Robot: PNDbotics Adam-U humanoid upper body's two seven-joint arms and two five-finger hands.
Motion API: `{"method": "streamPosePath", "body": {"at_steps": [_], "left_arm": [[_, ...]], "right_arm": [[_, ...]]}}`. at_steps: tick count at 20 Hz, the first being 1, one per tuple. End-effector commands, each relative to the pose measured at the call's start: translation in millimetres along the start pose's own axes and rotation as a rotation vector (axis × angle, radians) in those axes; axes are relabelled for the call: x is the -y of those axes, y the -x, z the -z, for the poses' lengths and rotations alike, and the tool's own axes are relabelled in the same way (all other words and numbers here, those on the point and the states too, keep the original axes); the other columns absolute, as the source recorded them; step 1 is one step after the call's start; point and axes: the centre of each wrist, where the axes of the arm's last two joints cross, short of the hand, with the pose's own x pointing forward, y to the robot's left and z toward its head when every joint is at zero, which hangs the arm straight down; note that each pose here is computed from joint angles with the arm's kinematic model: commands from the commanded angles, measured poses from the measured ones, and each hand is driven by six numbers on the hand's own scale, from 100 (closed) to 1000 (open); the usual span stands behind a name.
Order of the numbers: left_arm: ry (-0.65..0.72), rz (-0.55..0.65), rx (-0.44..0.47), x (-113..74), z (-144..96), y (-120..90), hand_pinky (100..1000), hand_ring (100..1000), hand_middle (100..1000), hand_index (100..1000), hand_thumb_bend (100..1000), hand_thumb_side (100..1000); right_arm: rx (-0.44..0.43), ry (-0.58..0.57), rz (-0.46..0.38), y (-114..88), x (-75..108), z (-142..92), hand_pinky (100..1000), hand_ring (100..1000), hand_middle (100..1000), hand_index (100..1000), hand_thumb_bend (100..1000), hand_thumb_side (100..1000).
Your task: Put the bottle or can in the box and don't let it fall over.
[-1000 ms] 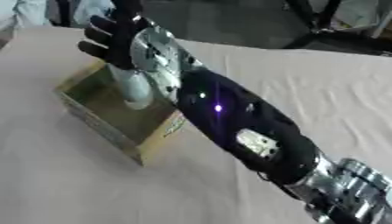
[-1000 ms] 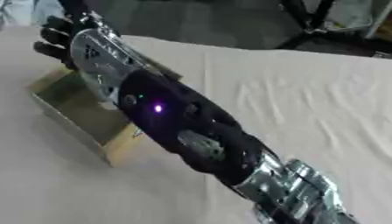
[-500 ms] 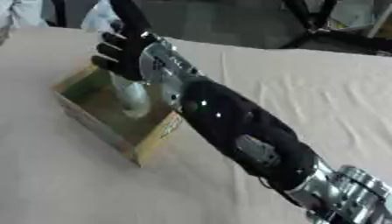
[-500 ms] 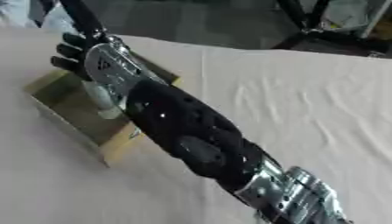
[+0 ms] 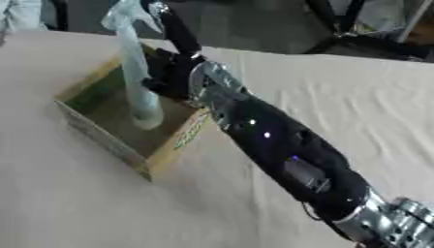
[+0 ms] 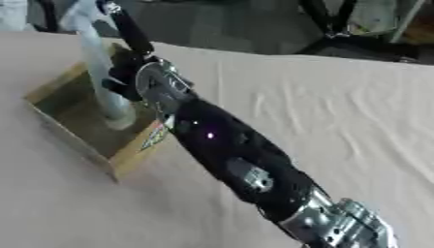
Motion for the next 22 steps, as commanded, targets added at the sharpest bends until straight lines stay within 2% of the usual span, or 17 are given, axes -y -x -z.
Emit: {"method": "streamPosePath", "body": {"at_steps": [1,4,6,10,13,14,16,17,19,20,22], "left_arm": [[-0.004,0.025,0.045,-6.0,5.6,-9.1,966,886,1000,852,199,844],[-0.010,0.037,0.045,-9.2,5.1,-8.6,966,886,1000,852,198,843],[-0.016,0.045,0.046,-11.3,4.7,-8.3,966,886,1000,852,198,842],[-0.034,0.066,0.050,-16.9,4.2,-8.3,966,886,1000,852,195,843],[-0.036,0.079,0.056,-19.5,3.9,-9.7,967,887,1000,852,192,843],[-0.038,0.085,0.057,-20.6,3.8,-9.7,968,887,1000,852,191,844],[-0.039,0.093,0.056,-22.2,3.4,-9.5,968,888,1000,852,190,844],[-0.042,0.098,0.055,-23.3,3.0,-9.2,968,888,1000,852,189,844],[-0.045,0.107,0.052,-25.1,2.1,-8.3,968,888,1000,852,188,845],[-0.047,0.111,0.049,-26.1,1.5,-7.8,969,889,1000,852,188,845],[-0.049,0.120,0.043,-28.0,0.1,-6.7,969,889,1000,852,186,845]], "right_arm": [[0.043,0.007,-0.002,-20.9,2.3,-12.5,100,100,100,944,499,435],[0.108,0.024,0.008,-37.6,16.2,-20.8,100,100,100,940,527,411],[0.182,0.042,-0.007,-51.8,29.0,-30.7,100,100,100,941,554,409],[0.328,0.049,-0.079,-75.7,54.2,-69.4,100,100,100,926,566,412],[0.494,0.035,-0.112,-88.7,72.0,-114.2,100,100,103,917,636,427],[0.556,0.044,-0.137,-91.7,77.5,-128.2,100,100,133,912,667,419],[0.705,0.089,-0.221,-97.5,86.7,-156.5,100,100,232,846,787,278],[0.804,0.125,-0.252,-101.3,92.6,-170.4,117,100,259,815,778,251],[0.955,0.212,-0.305,-106.6,105.4,-183.4,279,100,338,791,775,234],[1.019,0.255,-0.329,-108.5,112.1,-186.6,394,166,413,791,774,228],[1.120,0.334,-0.378,-108.8,125.4,-189.2,506,261,505,797,777,218]]}}
